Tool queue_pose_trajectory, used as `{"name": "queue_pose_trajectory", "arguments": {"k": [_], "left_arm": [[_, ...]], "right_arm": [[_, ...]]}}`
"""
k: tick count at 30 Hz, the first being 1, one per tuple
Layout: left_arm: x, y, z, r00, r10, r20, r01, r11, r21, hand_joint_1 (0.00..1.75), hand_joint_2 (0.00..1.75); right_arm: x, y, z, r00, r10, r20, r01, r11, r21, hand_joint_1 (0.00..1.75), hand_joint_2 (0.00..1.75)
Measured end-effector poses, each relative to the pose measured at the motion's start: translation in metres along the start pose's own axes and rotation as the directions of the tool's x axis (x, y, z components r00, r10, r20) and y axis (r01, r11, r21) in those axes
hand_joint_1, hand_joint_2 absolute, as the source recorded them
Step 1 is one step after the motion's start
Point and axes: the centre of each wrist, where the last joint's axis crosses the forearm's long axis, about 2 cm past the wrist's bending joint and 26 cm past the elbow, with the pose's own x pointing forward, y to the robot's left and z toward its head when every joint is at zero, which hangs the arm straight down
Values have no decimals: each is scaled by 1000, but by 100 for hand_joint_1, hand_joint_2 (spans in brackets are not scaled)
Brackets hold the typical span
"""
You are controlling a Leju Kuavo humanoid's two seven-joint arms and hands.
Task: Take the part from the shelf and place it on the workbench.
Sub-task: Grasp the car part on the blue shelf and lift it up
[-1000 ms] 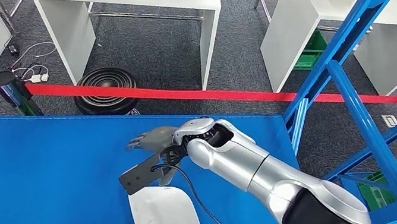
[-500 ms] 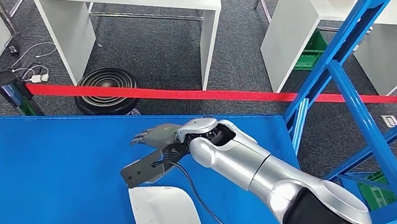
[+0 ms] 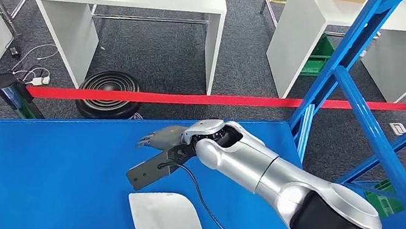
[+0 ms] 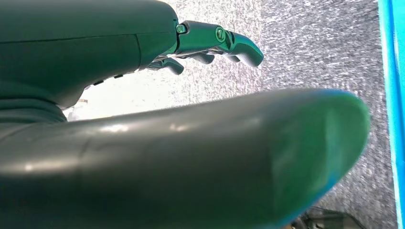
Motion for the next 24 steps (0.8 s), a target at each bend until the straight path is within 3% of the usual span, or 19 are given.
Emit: {"name": "queue_pose_trajectory", "arguments": {"k": [24], "left_arm": [[-5,1,-1,1000,2,1,-2,1000,6,0,0]], "right_arm": [[4,-5,-7,1000,5,-20,-6,999,-53,0,0]]}}
